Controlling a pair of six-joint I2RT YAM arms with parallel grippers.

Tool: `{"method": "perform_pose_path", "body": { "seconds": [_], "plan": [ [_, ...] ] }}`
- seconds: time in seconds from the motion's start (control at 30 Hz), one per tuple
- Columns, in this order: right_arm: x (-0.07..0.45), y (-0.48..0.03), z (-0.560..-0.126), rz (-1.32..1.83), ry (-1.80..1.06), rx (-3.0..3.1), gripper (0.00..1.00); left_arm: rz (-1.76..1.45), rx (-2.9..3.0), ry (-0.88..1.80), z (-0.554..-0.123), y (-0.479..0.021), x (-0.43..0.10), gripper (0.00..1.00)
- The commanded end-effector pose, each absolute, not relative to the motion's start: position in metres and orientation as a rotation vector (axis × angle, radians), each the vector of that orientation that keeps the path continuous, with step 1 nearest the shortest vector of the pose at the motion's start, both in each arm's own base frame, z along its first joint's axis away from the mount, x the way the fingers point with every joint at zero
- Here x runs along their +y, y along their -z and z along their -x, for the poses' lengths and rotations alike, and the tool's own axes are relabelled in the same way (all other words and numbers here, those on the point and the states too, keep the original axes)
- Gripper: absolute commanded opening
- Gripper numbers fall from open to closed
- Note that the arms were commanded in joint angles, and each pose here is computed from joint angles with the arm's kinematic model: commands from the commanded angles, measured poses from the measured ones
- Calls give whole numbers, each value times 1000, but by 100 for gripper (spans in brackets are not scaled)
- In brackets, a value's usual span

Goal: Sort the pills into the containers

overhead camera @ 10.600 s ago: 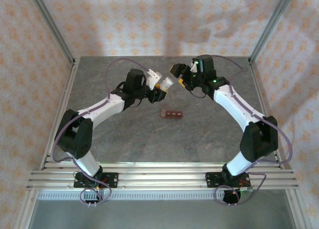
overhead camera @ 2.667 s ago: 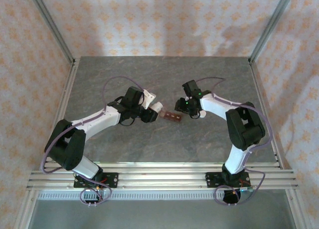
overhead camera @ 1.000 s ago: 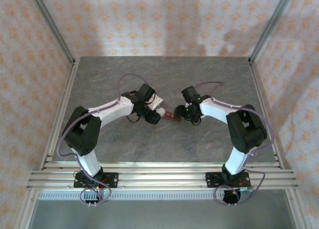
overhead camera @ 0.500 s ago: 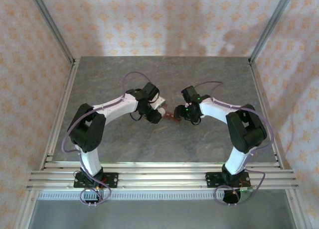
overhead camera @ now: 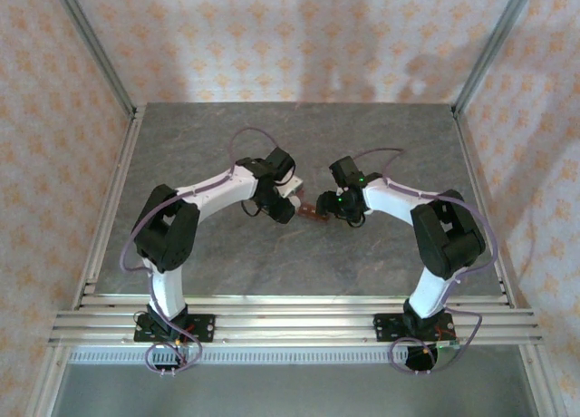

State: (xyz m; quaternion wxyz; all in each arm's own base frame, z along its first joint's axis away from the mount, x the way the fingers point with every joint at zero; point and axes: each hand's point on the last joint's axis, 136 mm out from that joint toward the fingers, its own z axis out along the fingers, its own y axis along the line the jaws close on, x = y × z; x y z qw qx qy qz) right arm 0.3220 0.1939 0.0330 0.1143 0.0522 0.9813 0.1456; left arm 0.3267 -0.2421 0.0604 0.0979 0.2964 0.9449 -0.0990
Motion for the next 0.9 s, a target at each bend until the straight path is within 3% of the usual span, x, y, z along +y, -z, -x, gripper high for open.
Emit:
{"method": "perform_pose_path", "body": {
  "seconds": [0.0, 0.87],
  "plan": [
    [184, -20, -312, -161, -337, 2922, 72, -938, 2829, 231, -323, -55, -241, 0],
    [183, -18, -310, -164, -342, 2924, 72, -981, 2869, 77, -329, -58, -235, 0]
  ]
}}
